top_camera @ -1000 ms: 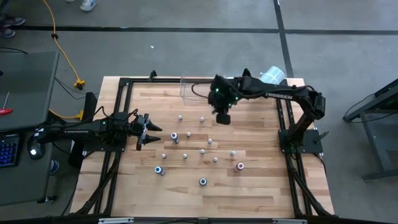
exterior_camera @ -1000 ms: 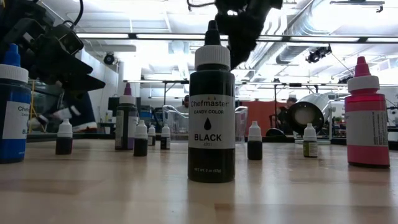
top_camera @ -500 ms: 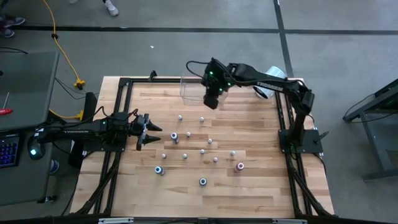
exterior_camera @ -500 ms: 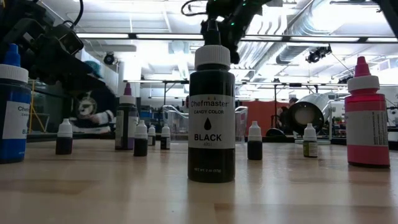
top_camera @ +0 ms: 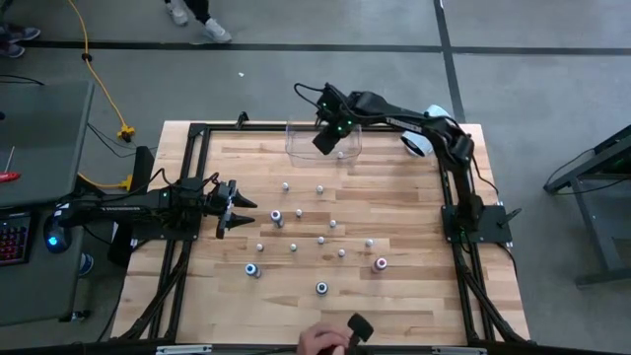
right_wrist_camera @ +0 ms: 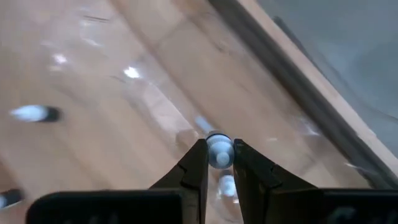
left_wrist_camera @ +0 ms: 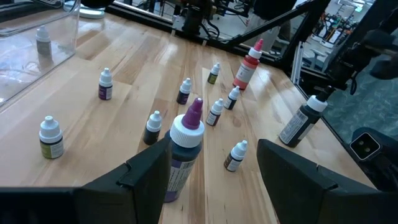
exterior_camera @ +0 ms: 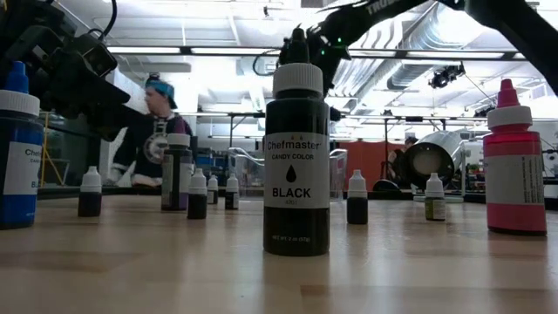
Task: Pick & Place food coloring
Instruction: Put the small blue food coloring into the transparent container
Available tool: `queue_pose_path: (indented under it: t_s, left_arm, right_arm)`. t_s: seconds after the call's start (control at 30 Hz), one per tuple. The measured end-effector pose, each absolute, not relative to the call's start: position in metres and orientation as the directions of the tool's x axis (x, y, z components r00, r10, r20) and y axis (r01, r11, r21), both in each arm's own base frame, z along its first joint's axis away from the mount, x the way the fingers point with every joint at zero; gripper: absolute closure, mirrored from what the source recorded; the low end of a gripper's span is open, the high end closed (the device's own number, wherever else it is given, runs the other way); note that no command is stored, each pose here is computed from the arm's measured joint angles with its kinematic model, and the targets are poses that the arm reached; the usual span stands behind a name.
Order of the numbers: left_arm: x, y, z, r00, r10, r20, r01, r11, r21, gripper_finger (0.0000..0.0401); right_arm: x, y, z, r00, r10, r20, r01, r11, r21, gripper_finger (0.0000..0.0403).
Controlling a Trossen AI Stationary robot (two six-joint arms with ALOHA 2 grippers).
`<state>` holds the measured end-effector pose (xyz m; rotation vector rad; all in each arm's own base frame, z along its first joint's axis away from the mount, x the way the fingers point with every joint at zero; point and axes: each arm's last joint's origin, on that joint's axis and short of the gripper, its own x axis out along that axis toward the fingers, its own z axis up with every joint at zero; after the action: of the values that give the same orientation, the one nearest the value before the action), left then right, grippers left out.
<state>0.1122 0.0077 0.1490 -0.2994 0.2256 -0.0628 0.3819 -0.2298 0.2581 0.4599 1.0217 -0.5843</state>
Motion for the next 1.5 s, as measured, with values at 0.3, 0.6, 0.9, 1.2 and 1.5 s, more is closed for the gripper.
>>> queue_pose_path:
  t_s: [0.3,0.6,0.9,1.2,1.5]
  left_arm:
    - [0.112,0.008,0.149,0.973,-0.094,-0.211,0.028,0.954,-0.299,0.0167]
    - [0.112,0.008,0.149,0.973,-0.094,-0.211,0.028,0.954,-0.299,0.0167]
    - [0.112,0.008,0.149,0.973,-0.094,-0.211,0.028,0.954,-0.299,0.0167]
    - [0.112,0.008,0.149,0.973,-0.095,-0.211,0.028,0.954,-0.299,0.0167]
    - [0.112,0.008,0.149,0.973,-0.095,-0.211,0.028,0.954,-0.299,0.0167]
  right_arm:
    - [0.374,-0.248,0.236,0.289,-0.248,-0.925,0.736,0.675,0.049,0.0351]
    - [0.372,-0.258,0.212,0.222,-0.206,-0.953,0.758,0.652,0.035,0.035]
    - [0.367,-0.257,0.189,0.226,-0.164,-0.96,0.775,0.627,0.075,0.0347]
    - [0.366,-0.258,0.187,0.226,-0.17,-0.959,0.777,0.625,0.072,0.0346]
    - [0.366,-0.259,0.187,0.225,-0.17,-0.959,0.775,0.629,0.07,0.0339]
